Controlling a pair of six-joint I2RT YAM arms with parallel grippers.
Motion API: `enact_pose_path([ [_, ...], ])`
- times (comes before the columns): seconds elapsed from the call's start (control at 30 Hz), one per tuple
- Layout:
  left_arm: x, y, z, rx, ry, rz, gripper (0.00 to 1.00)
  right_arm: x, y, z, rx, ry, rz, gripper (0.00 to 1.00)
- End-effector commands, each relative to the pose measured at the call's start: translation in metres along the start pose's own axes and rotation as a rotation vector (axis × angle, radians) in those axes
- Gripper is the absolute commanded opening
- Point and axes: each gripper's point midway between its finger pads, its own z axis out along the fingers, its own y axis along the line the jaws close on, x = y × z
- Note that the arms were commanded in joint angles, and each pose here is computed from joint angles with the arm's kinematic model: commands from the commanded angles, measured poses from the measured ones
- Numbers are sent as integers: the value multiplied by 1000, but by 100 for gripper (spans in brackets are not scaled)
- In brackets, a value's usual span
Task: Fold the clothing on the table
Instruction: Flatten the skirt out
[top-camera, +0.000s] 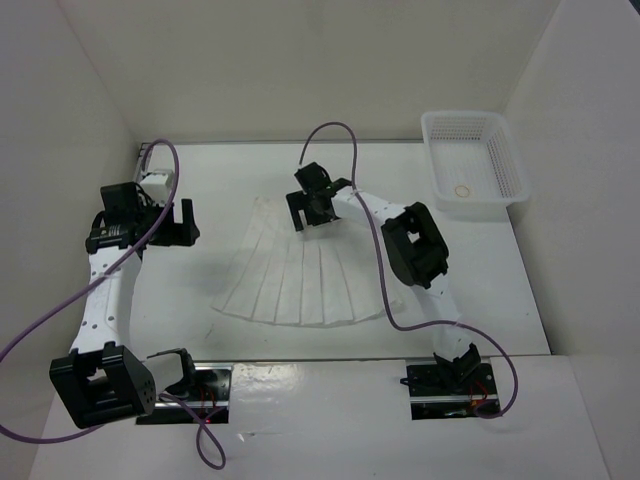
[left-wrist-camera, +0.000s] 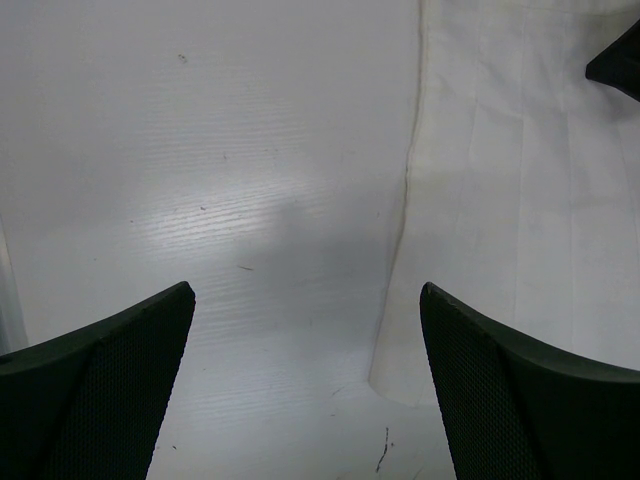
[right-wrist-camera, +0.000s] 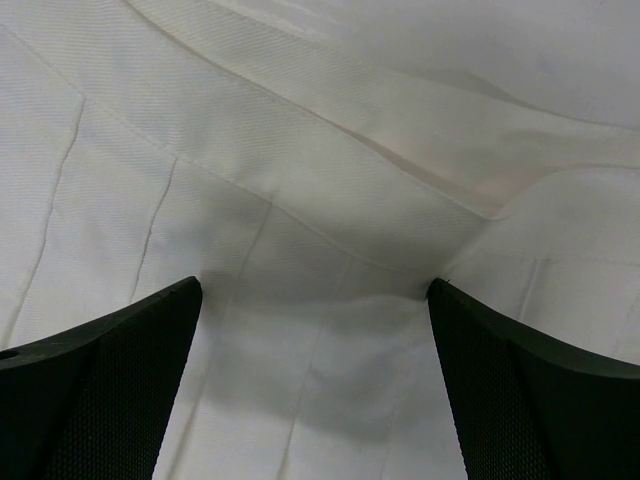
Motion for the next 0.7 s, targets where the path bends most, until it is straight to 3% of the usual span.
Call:
enact_pose_path([
  [0.0,-4,-3,-5,9,-30,5,99,62,0,5,-11,181,27,98],
  [0.67,-5,-6,-11,15,-49,12,99,122,12,-4,28,265,-187,98],
])
